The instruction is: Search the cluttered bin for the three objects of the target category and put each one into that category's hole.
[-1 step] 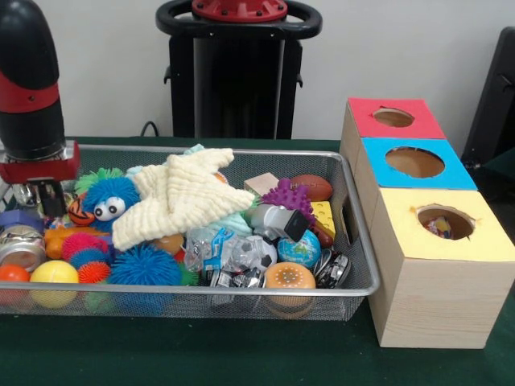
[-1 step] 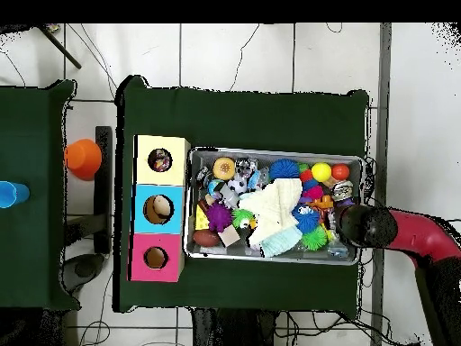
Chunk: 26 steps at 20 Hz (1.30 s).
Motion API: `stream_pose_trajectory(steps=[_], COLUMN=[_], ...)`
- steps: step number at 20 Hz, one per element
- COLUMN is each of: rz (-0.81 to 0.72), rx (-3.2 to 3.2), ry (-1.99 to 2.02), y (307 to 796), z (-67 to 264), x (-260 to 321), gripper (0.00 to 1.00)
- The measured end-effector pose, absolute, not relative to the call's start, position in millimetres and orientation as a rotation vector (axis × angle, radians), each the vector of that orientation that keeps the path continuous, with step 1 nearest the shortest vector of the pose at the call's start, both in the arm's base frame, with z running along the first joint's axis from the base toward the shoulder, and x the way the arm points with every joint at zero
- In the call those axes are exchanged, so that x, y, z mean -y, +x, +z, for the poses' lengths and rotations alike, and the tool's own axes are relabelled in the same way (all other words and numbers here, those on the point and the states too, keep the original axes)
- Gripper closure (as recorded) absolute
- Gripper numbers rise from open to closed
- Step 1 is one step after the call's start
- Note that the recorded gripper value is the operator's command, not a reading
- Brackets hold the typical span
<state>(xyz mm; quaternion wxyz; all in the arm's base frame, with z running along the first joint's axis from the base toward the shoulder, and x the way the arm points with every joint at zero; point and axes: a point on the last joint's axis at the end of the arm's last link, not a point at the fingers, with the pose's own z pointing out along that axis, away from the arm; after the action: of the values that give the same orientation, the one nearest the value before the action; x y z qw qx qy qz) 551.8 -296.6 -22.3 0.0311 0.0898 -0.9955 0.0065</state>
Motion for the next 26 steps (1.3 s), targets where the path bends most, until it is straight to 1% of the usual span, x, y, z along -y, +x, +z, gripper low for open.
stream_pose_trajectory(steps=[11,25,26], rz=[0.082,0.109,0.107], rx=[2.945,2.918,2.918], ry=[0.342,0.354,0.353], y=[552.4,557.2,557.4], z=[-0.5,11.6,11.8], x=[279.2,270.2,270.0], gripper=[1.00,1.00,0.00])
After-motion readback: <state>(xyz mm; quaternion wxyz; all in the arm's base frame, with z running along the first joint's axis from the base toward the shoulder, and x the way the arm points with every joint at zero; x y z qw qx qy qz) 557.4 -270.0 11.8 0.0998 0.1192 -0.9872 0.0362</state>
